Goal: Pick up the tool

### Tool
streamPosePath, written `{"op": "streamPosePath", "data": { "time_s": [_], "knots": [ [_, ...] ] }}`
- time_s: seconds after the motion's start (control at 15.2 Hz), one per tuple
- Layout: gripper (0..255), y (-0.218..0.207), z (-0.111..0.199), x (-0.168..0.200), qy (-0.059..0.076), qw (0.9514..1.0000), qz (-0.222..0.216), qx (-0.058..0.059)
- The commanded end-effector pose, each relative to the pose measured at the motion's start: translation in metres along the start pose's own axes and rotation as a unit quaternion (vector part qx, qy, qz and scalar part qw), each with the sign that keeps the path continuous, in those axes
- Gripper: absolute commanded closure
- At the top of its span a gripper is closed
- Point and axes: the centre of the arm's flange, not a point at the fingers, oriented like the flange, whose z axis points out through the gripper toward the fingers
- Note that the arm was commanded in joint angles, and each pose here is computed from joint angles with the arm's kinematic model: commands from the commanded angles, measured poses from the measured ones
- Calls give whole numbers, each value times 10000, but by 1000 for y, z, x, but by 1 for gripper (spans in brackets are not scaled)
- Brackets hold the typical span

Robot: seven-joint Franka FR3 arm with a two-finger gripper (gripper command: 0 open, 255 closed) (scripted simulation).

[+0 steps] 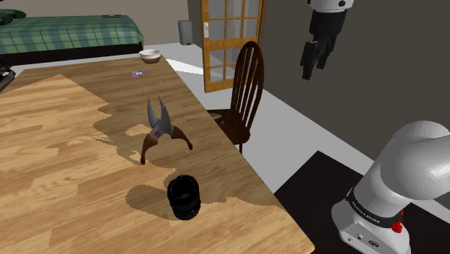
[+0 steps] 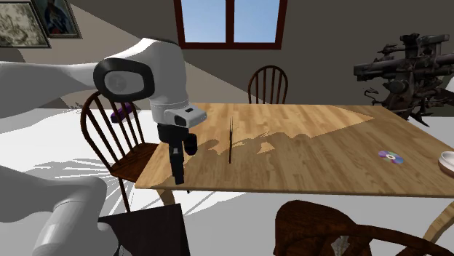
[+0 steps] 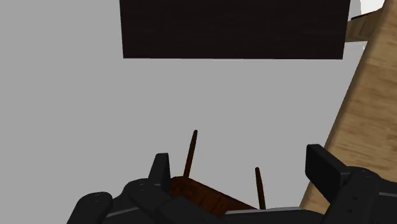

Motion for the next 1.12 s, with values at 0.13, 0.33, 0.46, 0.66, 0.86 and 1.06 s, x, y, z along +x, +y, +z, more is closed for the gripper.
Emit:
{"op": "streamPosePath", "data": {
  "time_s": [0.13,0.33,0.46,0.66,0.86,1.06],
  "knots": [
    [0,-7,10,19,132,9994,-319,81],
    [0,-19,25,46,330,9961,-797,203],
    [0,-29,33,64,461,9923,-1115,284],
    [0,-46,45,90,657,9843,-1589,405],
    [0,-66,56,114,850,9735,-2058,524],
    [0,-88,65,137,1042,9599,-2521,642]
  ]
}}
